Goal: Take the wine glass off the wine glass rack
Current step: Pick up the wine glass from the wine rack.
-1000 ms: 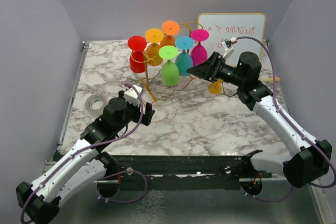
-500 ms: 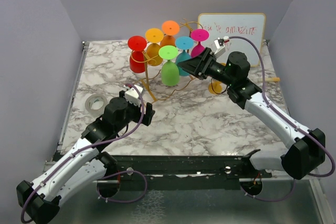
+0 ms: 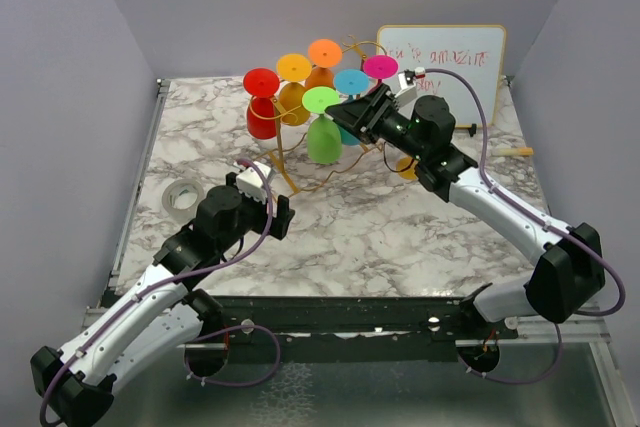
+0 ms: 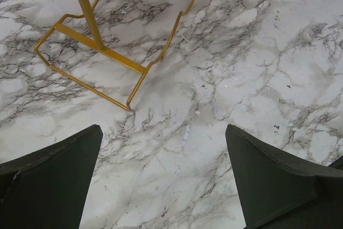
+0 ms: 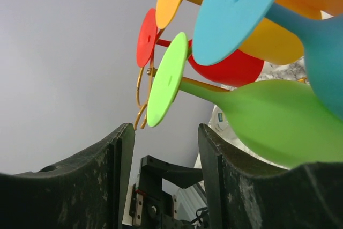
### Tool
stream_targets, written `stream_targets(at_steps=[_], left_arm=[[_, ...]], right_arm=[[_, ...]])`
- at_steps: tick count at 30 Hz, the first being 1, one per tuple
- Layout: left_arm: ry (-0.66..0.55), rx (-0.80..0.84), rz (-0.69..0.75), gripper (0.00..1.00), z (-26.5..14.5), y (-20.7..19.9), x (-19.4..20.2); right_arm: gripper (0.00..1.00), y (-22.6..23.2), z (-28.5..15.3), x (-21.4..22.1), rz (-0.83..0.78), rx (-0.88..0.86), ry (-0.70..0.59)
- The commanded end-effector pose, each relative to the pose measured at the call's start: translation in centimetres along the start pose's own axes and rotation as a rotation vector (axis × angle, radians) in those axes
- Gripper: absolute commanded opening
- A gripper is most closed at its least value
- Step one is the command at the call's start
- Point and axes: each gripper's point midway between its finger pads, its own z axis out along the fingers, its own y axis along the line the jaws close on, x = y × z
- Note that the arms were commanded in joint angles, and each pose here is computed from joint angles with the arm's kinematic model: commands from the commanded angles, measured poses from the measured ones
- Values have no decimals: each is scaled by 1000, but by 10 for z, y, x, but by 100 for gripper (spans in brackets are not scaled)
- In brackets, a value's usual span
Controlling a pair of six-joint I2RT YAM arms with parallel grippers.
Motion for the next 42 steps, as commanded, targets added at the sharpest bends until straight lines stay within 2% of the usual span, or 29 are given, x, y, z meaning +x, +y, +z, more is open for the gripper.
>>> stream_targets(at_steps=[1, 6, 13, 17, 25, 32, 42], left_arm=[[-23, 25, 1, 99, -1, -4, -12], [-18, 35, 1, 99, 0, -6, -11], [-19, 34, 4, 99, -1, -6, -12], [-18, 35, 3, 99, -1, -6, -12], [-26, 33, 5, 99, -3, -5, -14], [-20, 34, 5, 99, -2, -6, -13], [-14, 39, 5, 99, -1, -6, -12]], right_arm=[[55, 12, 6, -12, 23, -27, -73], [45, 0, 6, -18, 55, 14, -129], [44, 5, 10, -25, 72, -9, -159], [42, 5, 17, -21, 89, -15, -130], [31, 3, 19, -17, 159, -52, -132], [30, 9, 20, -19, 161, -65, -128], [23, 14, 15, -20, 169, -70, -131]])
